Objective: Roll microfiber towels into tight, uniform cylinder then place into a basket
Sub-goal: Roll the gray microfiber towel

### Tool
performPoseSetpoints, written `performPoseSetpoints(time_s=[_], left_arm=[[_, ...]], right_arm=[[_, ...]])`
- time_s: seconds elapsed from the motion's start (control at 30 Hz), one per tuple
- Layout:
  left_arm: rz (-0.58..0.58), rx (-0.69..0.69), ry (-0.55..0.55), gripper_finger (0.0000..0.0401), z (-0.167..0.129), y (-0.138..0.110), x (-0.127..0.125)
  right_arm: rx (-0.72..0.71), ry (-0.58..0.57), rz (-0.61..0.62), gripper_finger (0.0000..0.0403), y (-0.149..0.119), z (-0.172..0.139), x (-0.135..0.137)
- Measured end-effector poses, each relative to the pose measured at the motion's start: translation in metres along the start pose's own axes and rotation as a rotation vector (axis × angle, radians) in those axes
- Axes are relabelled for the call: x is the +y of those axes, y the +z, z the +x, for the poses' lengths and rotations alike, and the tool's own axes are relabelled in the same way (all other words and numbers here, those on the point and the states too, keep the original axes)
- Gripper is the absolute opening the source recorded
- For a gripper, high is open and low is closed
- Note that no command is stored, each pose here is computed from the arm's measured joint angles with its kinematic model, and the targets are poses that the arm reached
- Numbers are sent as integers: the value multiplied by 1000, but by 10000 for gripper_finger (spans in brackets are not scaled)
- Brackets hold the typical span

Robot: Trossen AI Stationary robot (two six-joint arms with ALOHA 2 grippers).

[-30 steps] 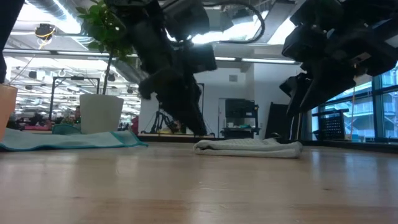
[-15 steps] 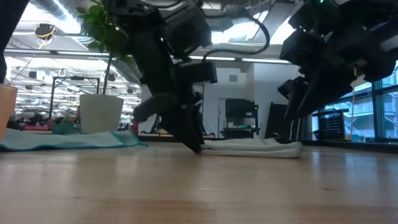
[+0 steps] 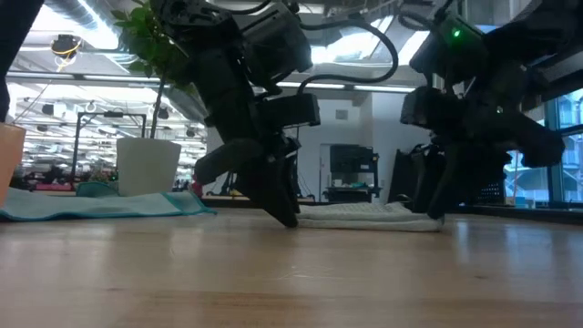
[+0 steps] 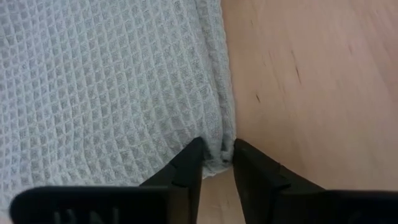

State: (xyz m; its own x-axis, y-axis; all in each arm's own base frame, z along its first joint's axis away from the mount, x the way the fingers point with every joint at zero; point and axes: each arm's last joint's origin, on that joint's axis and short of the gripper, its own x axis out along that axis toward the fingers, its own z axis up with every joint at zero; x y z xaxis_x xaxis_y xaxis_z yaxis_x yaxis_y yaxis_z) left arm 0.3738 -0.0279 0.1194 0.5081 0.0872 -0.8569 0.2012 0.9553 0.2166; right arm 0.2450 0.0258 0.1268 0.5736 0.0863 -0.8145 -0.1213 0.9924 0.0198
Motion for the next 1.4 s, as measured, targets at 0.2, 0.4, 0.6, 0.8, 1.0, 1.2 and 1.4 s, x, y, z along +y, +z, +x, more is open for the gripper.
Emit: performPoseSetpoints(time_s=[0.2, 0.4, 0.6, 0.8, 1.0, 1.2, 1.4], left_arm=[[-6, -2, -16, 51, 1, -1, 2], [-16, -2, -30, 22, 2, -2, 5], [-35, -3, -42, 3, 3, -4, 11], [-49, -7, -60, 1, 3, -5, 16], [-54, -4, -53, 0, 4, -5, 18], [-73, -3, -51, 0, 4, -6, 18], [-72, -5, -57, 0, 4, -6, 18]], right_arm=[[18, 0, 1, 154, -2, 7, 0], [-2, 75, 0, 154, -1, 9, 2], [-31, 81, -2, 154, 2, 9, 2], [-30, 138, 22, 154, 2, 9, 4], [-27, 164, 11, 154, 2, 9, 9], [-41, 175, 43, 154, 5, 8, 10], [-64, 164, 31, 123, 14, 7, 10]])
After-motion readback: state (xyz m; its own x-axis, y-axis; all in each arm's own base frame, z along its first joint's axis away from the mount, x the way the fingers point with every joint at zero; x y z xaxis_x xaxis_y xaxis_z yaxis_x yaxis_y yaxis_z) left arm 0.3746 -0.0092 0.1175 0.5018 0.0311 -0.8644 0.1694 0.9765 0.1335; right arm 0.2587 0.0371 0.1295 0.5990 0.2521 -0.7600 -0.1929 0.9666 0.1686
